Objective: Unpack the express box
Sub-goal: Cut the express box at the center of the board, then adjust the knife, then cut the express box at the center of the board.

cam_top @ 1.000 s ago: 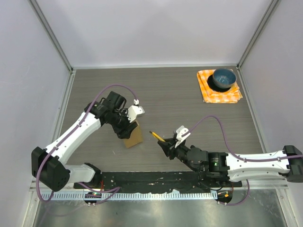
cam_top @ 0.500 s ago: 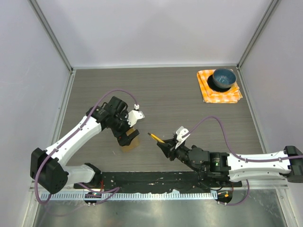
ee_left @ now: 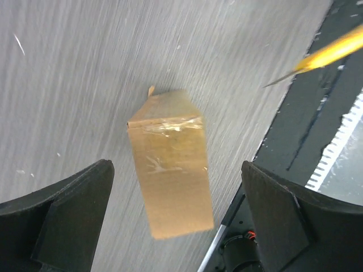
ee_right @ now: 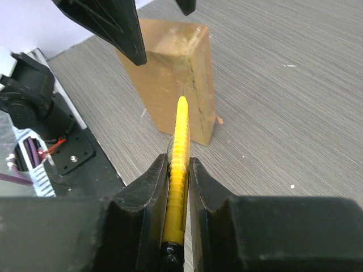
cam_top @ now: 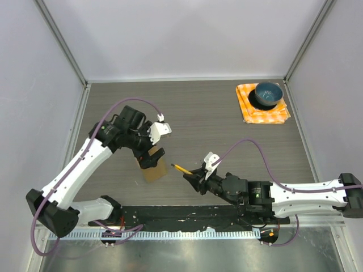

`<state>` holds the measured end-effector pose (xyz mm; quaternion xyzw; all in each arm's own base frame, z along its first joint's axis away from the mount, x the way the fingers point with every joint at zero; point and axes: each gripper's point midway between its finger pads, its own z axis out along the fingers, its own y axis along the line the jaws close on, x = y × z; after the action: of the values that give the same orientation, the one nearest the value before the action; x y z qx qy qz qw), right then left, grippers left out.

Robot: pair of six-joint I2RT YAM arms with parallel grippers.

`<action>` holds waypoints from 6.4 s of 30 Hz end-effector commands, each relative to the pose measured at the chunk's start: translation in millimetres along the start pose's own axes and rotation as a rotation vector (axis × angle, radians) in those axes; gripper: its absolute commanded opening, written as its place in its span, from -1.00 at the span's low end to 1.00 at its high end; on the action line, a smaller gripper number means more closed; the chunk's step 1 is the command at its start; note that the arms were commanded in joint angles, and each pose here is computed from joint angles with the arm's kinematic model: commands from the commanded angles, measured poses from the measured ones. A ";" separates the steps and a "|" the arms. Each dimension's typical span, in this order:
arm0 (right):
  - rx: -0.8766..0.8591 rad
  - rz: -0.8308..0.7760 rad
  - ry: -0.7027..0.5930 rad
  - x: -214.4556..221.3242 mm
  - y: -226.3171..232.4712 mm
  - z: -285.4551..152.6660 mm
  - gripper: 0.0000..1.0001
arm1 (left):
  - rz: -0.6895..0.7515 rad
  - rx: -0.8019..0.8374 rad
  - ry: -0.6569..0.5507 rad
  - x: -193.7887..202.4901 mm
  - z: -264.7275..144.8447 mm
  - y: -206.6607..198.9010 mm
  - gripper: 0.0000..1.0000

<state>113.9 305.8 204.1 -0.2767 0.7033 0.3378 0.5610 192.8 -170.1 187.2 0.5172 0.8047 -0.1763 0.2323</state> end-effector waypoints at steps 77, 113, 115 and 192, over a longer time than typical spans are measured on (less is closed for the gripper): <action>-0.236 0.071 -0.385 -148.9 25.0 -17.3 0.89 | 0.034 0.761 -0.408 -100.7 -118.6 -125.5 -1.00; -0.401 0.077 -0.507 -202.5 45.9 19.3 -0.04 | 0.049 0.729 -0.344 -78.3 -111.2 -131.6 -1.00; -0.409 0.076 -0.507 -203.7 47.6 19.6 -0.17 | 0.049 0.733 -0.339 -77.6 -110.2 -132.5 -1.00; -0.056 -0.136 -0.534 -86.0 -23.2 41.8 -0.98 | -0.189 0.344 0.070 35.5 31.5 17.6 -0.99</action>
<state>173.6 324.9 221.2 -0.2889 0.5849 0.3747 0.6588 211.2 -144.1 124.5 0.4899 0.8294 -0.2429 0.1145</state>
